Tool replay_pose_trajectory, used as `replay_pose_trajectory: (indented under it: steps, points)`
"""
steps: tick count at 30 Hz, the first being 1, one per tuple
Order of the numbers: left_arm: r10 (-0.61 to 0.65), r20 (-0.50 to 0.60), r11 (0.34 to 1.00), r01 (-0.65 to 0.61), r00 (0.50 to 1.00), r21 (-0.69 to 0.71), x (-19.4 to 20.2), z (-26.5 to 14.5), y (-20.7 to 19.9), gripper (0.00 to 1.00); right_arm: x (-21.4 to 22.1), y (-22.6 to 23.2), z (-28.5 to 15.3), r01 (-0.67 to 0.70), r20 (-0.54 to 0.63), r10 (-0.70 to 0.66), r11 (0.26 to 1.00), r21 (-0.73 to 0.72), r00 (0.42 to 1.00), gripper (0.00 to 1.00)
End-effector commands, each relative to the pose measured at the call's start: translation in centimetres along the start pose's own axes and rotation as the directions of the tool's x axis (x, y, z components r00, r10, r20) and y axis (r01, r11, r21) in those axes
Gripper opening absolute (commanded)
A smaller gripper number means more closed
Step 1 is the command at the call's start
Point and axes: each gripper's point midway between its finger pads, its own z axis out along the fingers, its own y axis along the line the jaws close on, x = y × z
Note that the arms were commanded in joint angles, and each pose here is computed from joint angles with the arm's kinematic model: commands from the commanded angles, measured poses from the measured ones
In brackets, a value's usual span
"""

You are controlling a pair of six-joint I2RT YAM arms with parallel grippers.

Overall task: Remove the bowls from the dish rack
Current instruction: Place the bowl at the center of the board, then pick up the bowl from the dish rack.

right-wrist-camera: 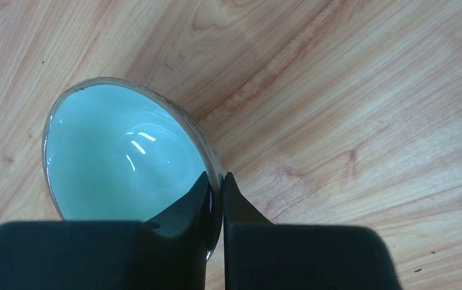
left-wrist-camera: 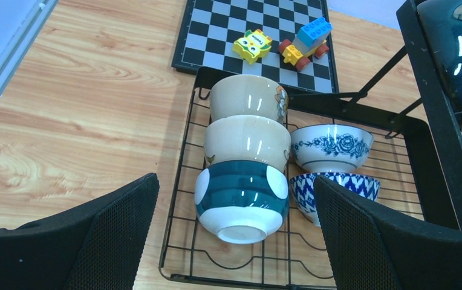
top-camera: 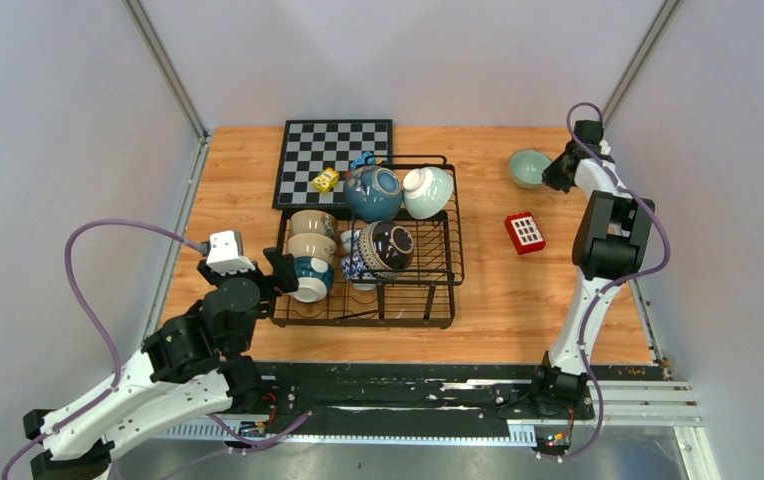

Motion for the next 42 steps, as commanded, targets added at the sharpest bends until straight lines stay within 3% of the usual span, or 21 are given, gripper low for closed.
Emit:
replay_pose_trajectory:
  steps: [1, 10, 16, 22, 28, 33, 36, 39, 42]
  points:
    - [-0.027, 0.002, 1.0, 0.027, 1.0, 0.002, 0.2, 0.1, -0.2, 1.0, -0.6, -0.3, 0.0, -0.002, 0.012, 0.002, 1.0, -0.012, 1.0, 0.11]
    - [-0.033, -0.004, 0.999, 0.033, 0.999, 0.005, 0.4, 0.0, -0.1, 1.0, -0.3, -0.5, -0.2, 0.006, -0.003, -0.006, 1.0, -0.003, 1.0, 0.2]
    - [-0.041, -0.012, 0.999, 0.041, 0.999, 0.012, 0.6, -0.1, -0.1, 1.0, -0.2, -0.7, -0.7, 0.018, -0.009, -0.018, 1.0, 0.005, 1.0, 0.4]
    - [-0.054, -0.009, 0.998, 0.055, 0.998, 0.021, 0.1, -0.4, 0.1, 1.0, -1.8, -0.6, -3.0, 0.011, 0.039, -0.012, 1.0, 0.016, 0.999, 0.51]
    - [-0.052, 0.043, 0.997, 0.05, 0.998, 0.057, -2.1, -0.7, -0.5, 1.0, -7.1, 5.2, -11.7, 0.026, 0.234, 0.0, 0.994, -0.108, 0.972, 0.52]
    - [-0.025, 0.058, 0.994, 0.019, 0.998, 0.111, -4.3, -0.6, -2.9, 1.0, -9.2, 11.5, -21.6, 0.103, 0.414, 0.004, 0.967, -0.235, 0.91, 0.51]
    - [-0.015, 0.074, 0.992, 0.006, 0.997, 0.122, -6.0, -0.5, -4.1, 1.0, -7.1, 14.7, -27.1, 0.184, 0.499, -0.014, 0.938, -0.293, 0.867, 0.51]
    - [-0.006, 0.1, 0.986, -0.01, 0.995, 0.164, -7.5, -0.6, -5.4, 1.0, -2.6, 17.2, -32.4, 0.303, 0.561, -0.02, 0.857, -0.416, 0.827, 0.53]
    - [-0.005, 0.137, 0.977, -0.024, 0.991, 0.211, -8.8, -0.8, -6.5, 1.0, 1.3, 17.7, -37.4, 0.297, 0.501, 0.077, 0.724, -0.622, 0.862, 0.55]
